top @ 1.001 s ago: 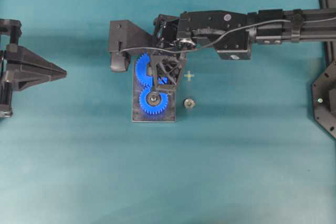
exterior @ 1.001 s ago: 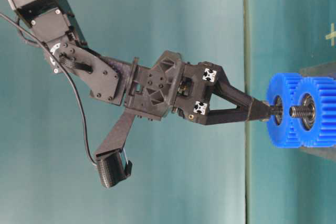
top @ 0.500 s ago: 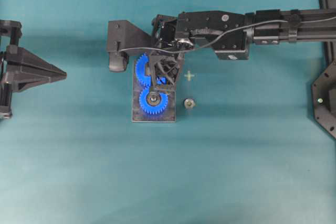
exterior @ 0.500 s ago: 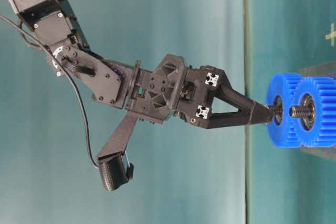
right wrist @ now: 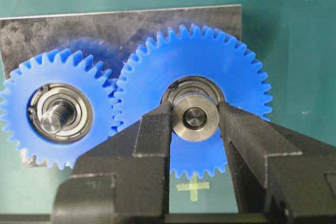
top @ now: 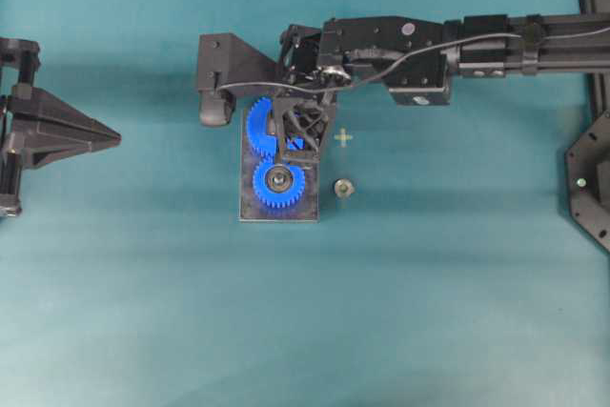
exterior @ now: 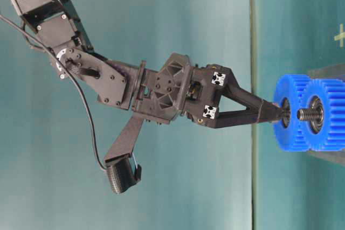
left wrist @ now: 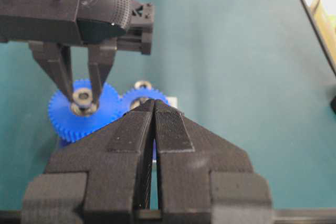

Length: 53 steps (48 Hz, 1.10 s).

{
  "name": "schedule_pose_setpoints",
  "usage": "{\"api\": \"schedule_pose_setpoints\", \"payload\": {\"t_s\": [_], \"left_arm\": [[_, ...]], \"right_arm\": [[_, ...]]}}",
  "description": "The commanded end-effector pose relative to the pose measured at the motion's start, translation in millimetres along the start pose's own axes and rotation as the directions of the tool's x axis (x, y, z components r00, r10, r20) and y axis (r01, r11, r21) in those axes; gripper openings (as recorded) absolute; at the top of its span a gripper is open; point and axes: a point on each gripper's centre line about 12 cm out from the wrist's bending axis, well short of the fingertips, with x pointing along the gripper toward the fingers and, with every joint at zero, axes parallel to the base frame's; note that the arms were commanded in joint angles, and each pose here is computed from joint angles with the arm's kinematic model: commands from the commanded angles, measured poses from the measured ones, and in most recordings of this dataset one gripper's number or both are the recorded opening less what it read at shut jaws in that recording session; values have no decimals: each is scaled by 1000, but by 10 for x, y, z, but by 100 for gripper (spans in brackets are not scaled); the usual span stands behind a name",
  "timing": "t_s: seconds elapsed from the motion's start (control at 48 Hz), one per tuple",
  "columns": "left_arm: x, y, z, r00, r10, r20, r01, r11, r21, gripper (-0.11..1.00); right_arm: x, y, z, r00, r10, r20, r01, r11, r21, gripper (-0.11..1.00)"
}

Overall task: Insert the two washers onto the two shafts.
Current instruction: 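Lower the washer onto the upper gear shaft and open the right gripper, then raise the right gripper and move it to the lower silver washer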

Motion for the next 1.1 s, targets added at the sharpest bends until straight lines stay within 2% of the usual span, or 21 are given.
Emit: {"api": "schedule_pose_setpoints", "payload": {"t_s": [0.0,0.375,0.417,0.563,0.605,0.834,1.084], "left_arm": [[3,-7,106,1000,-2,26,2,1000,2,1],[3,-14,106,1000,-5,26,5,1000,3,1],[3,-14,106,1000,-5,26,5,1000,3,1],[3,-14,106,1000,-5,26,5,1000,3,1],[3,-17,106,1000,-7,26,7,1000,3,1],[6,-20,103,1000,-8,24,8,1000,3,1],[3,-20,99,1000,-8,24,8,1000,3,1]], "right_arm": [[-200,12,71,999,-4,49,4,1000,-9,33],[-203,25,57,999,2,34,-2,1000,2,33],[-203,26,56,999,2,33,-2,1000,5,38],[-246,24,72,999,0,45,0,1000,14,78],[-264,23,78,999,-1,49,0,1000,14,83],[-557,39,45,997,-4,75,3,1000,19,79],[-799,208,-261,997,8,73,-8,1000,11,79]]}}
